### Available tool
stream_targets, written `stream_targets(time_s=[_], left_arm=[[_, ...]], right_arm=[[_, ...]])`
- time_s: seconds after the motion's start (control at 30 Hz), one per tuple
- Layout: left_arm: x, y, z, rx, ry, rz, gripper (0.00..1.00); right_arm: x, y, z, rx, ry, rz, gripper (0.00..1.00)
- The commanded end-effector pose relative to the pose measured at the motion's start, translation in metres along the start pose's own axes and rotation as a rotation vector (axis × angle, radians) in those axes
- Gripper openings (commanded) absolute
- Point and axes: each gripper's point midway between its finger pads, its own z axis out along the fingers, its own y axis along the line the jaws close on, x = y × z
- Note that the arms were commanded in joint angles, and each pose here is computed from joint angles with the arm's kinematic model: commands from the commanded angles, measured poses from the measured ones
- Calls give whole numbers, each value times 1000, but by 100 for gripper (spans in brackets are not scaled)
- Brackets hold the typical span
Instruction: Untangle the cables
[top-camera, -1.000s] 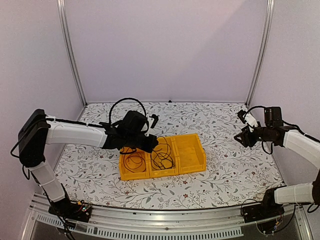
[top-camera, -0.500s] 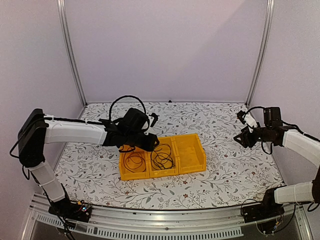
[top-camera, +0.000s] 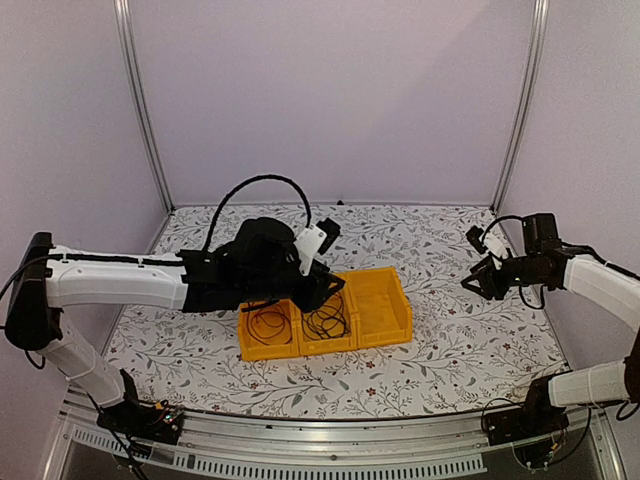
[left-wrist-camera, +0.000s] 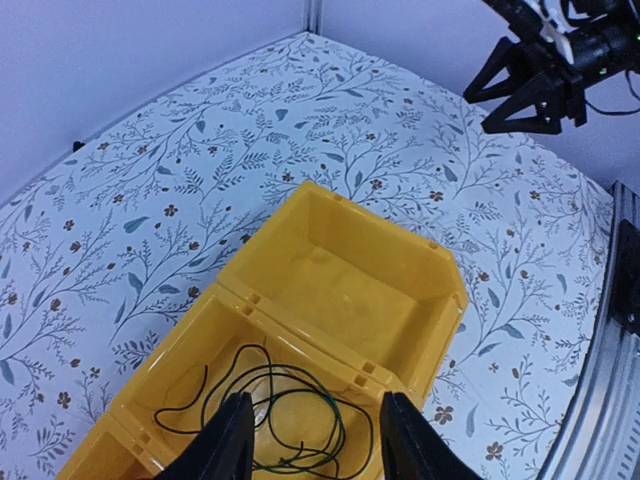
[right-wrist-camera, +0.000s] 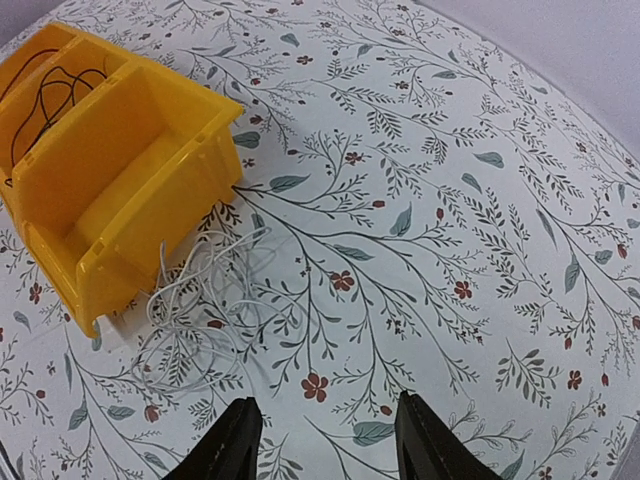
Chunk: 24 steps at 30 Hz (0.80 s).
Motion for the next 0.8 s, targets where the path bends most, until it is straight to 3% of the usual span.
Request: stream_targets(time_s=[0.0, 0.33, 0.77], left_arm=[[-13, -33, 0, 63, -102, 59, 44], [-6, -60, 19, 116, -92, -45, 45], [2, -62, 28, 85, -39, -83, 45]], right_arm=[[-7, 17, 5, -92, 21, -58, 49], [25, -12, 52, -69, 196, -176, 46], [15, -2, 107, -127, 211, -251, 47]])
